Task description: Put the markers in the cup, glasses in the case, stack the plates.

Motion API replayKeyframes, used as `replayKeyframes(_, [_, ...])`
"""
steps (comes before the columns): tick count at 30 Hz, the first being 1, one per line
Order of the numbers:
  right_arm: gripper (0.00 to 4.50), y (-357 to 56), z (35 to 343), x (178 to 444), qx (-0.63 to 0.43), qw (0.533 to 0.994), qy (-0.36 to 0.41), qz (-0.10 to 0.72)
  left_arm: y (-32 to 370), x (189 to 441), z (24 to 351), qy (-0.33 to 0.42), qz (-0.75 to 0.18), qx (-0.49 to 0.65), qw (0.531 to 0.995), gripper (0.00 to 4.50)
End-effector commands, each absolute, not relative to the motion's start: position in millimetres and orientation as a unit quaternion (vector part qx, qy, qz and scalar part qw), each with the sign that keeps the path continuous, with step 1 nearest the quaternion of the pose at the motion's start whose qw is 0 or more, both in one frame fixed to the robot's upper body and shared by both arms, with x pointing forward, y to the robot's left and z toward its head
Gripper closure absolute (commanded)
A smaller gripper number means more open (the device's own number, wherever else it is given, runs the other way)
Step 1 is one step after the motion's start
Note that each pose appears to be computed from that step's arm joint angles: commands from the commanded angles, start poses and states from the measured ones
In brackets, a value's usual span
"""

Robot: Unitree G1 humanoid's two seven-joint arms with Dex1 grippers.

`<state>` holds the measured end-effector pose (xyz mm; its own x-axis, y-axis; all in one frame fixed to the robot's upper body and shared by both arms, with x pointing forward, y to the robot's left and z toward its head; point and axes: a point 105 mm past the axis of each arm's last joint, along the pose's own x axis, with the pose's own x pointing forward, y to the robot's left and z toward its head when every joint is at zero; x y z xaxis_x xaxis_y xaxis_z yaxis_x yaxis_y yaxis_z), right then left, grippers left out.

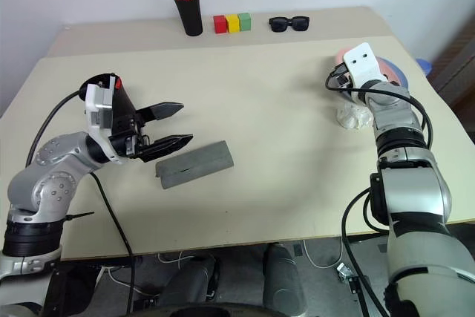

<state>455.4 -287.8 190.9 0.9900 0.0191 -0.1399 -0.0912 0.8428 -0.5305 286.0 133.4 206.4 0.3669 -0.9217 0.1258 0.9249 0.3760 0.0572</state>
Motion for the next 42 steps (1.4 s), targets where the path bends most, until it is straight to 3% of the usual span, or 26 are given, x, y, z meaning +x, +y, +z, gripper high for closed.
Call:
replayKeyframes(1, [1.01, -283, 217, 460, -0.294, 0.955, 0.019, 0.02, 135, 281, 219, -0.087, -0.555, 0.0, 0.827, 0.0])
replayKeyframes(2, [0.54, -282, 218, 460, -0.287, 0.958, 0.014, 0.022, 135, 282, 219, -0.087, -0.554, -0.002, 0.828, 0.0])
replayKeyframes(8, [0.54, -274, 215, 454, -0.139, 0.985, 0.017, 0.096, 137, 281, 221, -0.084, -0.554, -0.007, 0.828, 0.0])
replayKeyframes(13, [0.54, -280, 188, 437, -0.144, 0.977, 0.08, 0.133, 139, 282, 222, -0.081, -0.557, -0.003, 0.826, 0.0])
replayKeyframes(22, [0.54, -310, 146, 411, -0.175, 0.968, 0.16, 0.081, 130, 284, 220, -0.082, -0.568, -0.008, 0.819, 0.0])
replayKeyframes(25, [1.41, -313, 138, 410, -0.134, 0.973, 0.176, 0.071, 132, 284, 220, -0.081, -0.567, -0.002, 0.819, 0.0])
replayKeyframes(31, [4.45, -305, 164, 419, -0.101, 0.985, 0.116, 0.083, 135, 285, 221, -0.082, -0.562, 0.002, 0.823, 0.0])
replayKeyframes(36, [4.45, -286, 209, 427, -0.08, 0.988, 0.026, 0.132, 134, 284, 220, -0.084, -0.561, 0.002, 0.824, 0.0])
replayKeyframes(42, [4.45, -317, 212, 445, -0.109, 0.993, 0.047, -0.005, 135, 285, 220, -0.08, -0.555, 0.0, 0.828, 0.0])
